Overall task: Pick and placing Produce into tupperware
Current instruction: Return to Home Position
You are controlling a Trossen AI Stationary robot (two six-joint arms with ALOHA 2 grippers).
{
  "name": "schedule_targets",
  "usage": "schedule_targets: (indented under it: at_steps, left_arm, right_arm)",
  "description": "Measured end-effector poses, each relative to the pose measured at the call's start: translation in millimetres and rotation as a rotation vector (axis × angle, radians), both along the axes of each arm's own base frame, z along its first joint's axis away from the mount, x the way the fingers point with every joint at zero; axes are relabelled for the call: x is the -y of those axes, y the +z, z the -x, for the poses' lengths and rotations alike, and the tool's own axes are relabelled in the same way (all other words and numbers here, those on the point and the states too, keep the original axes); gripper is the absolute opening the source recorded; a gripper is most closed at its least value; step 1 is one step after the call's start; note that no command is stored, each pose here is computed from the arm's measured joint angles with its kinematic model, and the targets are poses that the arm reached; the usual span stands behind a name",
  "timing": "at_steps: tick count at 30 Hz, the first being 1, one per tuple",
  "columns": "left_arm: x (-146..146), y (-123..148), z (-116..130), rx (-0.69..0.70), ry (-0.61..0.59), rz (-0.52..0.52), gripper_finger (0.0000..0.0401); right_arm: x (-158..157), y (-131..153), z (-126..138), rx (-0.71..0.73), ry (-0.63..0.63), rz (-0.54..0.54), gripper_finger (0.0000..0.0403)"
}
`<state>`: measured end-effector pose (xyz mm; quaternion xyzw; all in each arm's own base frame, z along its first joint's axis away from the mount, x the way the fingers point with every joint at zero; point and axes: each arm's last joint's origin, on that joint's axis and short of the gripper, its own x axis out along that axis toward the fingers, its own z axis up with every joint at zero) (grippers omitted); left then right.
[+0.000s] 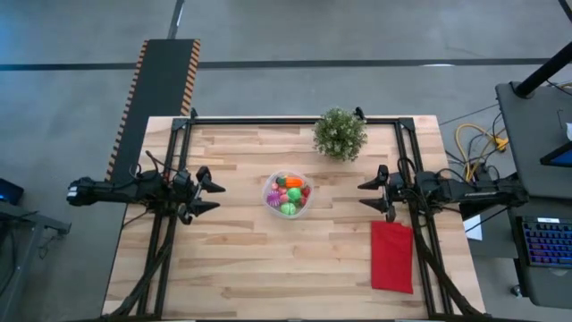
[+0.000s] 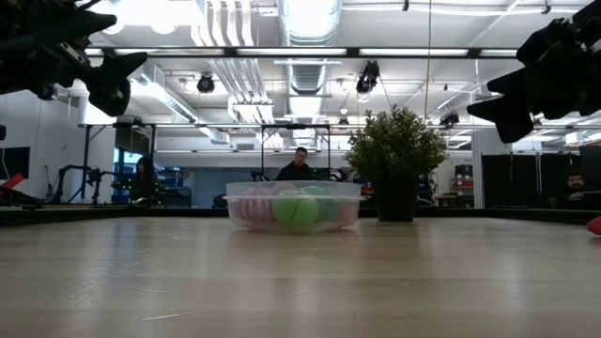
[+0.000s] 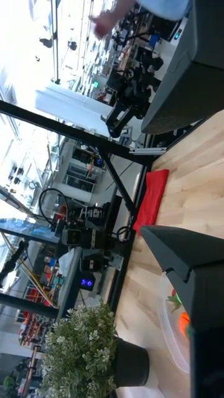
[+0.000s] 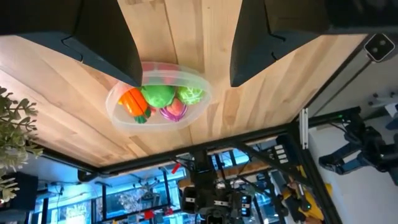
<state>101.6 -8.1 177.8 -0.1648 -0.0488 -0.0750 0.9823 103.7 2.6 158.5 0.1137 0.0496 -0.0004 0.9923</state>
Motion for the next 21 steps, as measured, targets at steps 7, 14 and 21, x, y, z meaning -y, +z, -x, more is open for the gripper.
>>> schedule_targets:
  at_steps: [7,14,21]
  left_arm:
    - [0.0,0.0,0.0,0.000,0.000,0.000,0.0240]
    - [0.0,0.0,0.0,0.000,0.000,0.000,0.0240]
    - [0.0,0.0,0.0,0.000,0.000,0.000,0.0240]
  right_arm:
    - [0.0,0.0,0.0,0.000,0.000,0.002,0.0235]
    - [0.0,0.0,0.0,0.000,0.000,0.002,0.0235]
    - [-9.6,14.3,3.0,0.122,0.336,-0.170,0.0235]
